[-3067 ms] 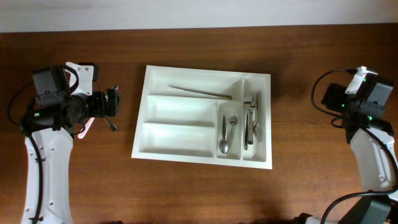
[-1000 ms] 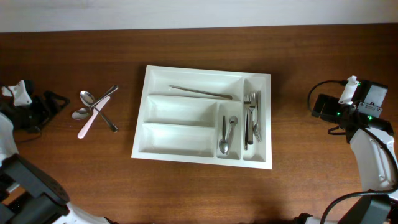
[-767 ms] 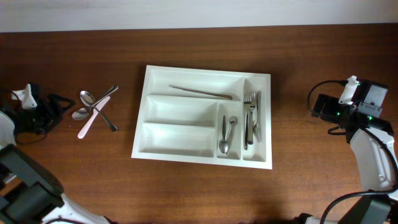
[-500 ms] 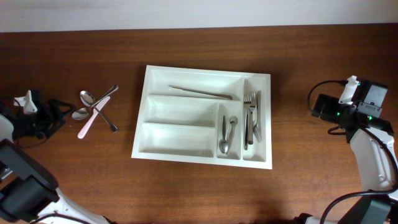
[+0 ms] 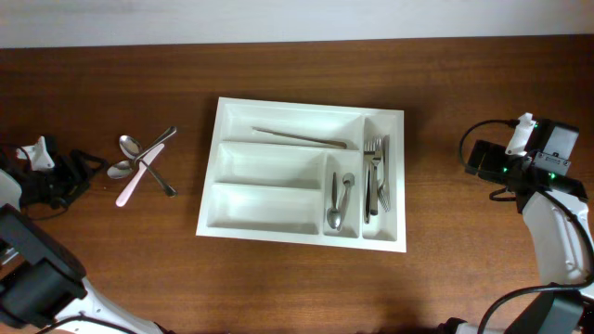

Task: Pack container
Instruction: 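Lower the left gripper toward the crossed spoons and knife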

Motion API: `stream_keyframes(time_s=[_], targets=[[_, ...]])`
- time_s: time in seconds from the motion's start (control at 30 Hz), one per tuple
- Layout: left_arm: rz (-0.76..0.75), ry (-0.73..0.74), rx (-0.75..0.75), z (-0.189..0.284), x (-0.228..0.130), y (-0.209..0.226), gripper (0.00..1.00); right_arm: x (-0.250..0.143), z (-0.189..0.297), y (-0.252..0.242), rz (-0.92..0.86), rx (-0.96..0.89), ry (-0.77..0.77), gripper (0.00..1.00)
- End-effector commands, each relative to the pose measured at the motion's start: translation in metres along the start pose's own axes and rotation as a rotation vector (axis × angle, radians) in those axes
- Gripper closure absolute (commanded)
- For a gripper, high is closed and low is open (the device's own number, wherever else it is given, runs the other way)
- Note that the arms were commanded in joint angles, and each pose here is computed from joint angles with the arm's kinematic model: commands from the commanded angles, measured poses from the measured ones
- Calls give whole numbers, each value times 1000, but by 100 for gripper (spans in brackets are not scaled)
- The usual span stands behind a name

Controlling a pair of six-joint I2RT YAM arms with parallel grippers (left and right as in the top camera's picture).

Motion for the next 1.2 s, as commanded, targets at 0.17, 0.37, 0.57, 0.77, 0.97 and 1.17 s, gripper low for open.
stream_keyframes(time_s=[0.17, 0.37, 0.57, 0.77, 0.97, 1.17], targets=[[73, 72, -56, -34, -9, 23, 23, 3, 0, -2, 2, 1, -6, 1], [45, 59, -58, -38, -6, 23, 24, 3, 0, -2, 2, 1, -6, 1], [37, 57, -58, -40, -6, 21, 32, 3, 0, -2, 2, 1, -6, 1], [37, 49, -58, -40, -4, 22, 38, 3, 0, -2, 2, 1, -6, 1], [22, 50, -61, -44, -3, 17, 38, 3, 0, -2, 2, 1, -6, 1], [-12, 76, -44, -54, -6, 6, 38, 3, 0, -2, 2, 1, -6, 1]])
Point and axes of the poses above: each gripper's point midway between its finger pads, its own z axis back along the fingers, its own y axis along the line the jaws close on, x = y × z, the point moved 7 cm from there along z, back along the fingers, and after that the axes turned 4 degrees about z, right-handed, at the moved point
